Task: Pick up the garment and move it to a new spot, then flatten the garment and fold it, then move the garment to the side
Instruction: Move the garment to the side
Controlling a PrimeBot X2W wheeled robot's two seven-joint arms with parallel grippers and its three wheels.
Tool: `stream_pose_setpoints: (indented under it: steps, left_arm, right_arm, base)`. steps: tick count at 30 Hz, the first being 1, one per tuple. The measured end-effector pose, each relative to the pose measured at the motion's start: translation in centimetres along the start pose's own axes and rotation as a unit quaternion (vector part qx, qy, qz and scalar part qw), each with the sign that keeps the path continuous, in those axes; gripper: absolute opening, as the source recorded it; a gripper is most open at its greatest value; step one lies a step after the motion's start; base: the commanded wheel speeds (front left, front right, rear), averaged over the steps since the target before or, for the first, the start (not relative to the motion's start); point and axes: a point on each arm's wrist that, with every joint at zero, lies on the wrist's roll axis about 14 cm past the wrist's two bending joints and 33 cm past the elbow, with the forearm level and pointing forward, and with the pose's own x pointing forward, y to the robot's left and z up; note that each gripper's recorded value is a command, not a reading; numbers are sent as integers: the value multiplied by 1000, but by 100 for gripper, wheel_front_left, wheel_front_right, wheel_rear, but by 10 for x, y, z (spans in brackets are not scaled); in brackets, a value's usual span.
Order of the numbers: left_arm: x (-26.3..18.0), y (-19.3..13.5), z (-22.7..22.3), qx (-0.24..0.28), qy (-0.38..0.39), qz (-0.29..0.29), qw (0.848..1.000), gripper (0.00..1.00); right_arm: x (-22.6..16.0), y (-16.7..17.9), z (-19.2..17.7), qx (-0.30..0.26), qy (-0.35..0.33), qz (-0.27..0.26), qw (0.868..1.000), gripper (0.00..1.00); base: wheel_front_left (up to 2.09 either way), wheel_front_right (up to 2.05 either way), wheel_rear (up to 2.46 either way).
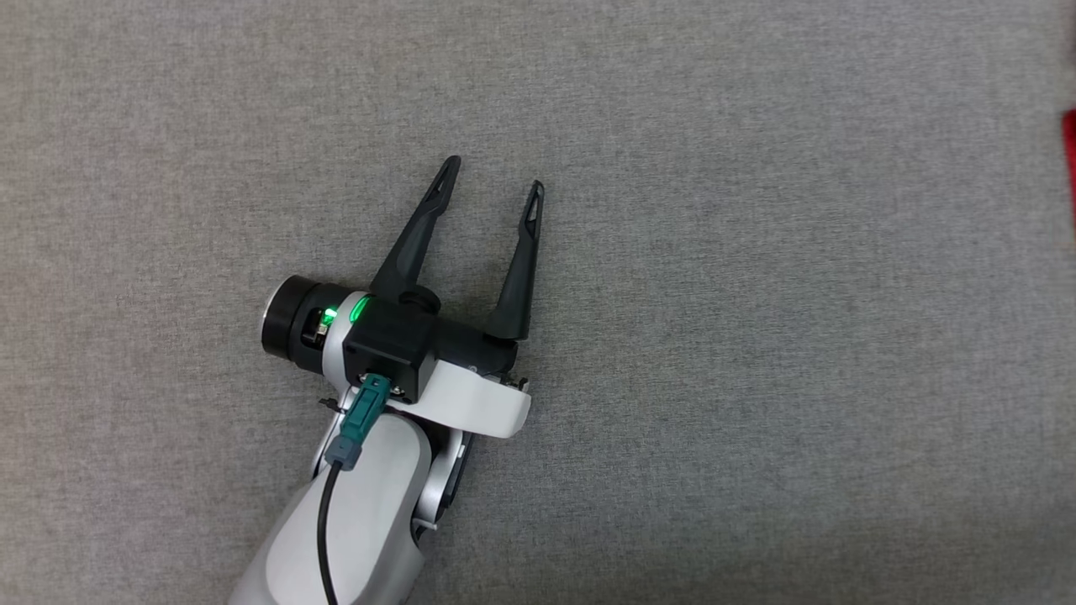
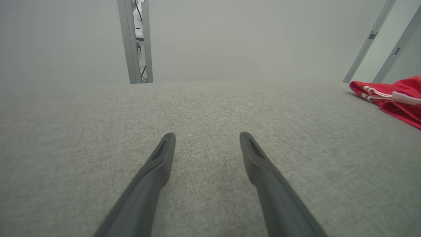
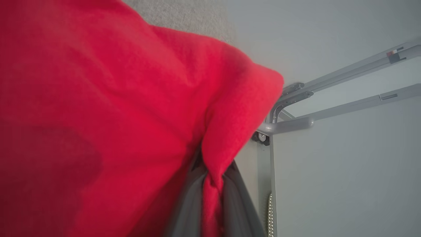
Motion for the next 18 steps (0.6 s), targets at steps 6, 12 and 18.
stream_pose_setpoints:
  steps: [6, 12, 18]
  left_arm:
    - [1, 2, -1, 0, 0, 3, 1000, 100]
    - [1, 1, -1, 1, 1, 4, 1000, 100]
    - [-3, 0, 7, 7, -1, 5, 1000, 100]
  right_arm:
    - [6, -10, -7, 3, 22, -28, 999, 100]
    - [9, -20, 9, -5, 7, -43, 999, 100]
    - [5, -28, 51, -11, -51, -54, 997, 100]
  base:
    - [0, 0, 0]
    - [0, 0, 0]
    - [0, 0, 0]
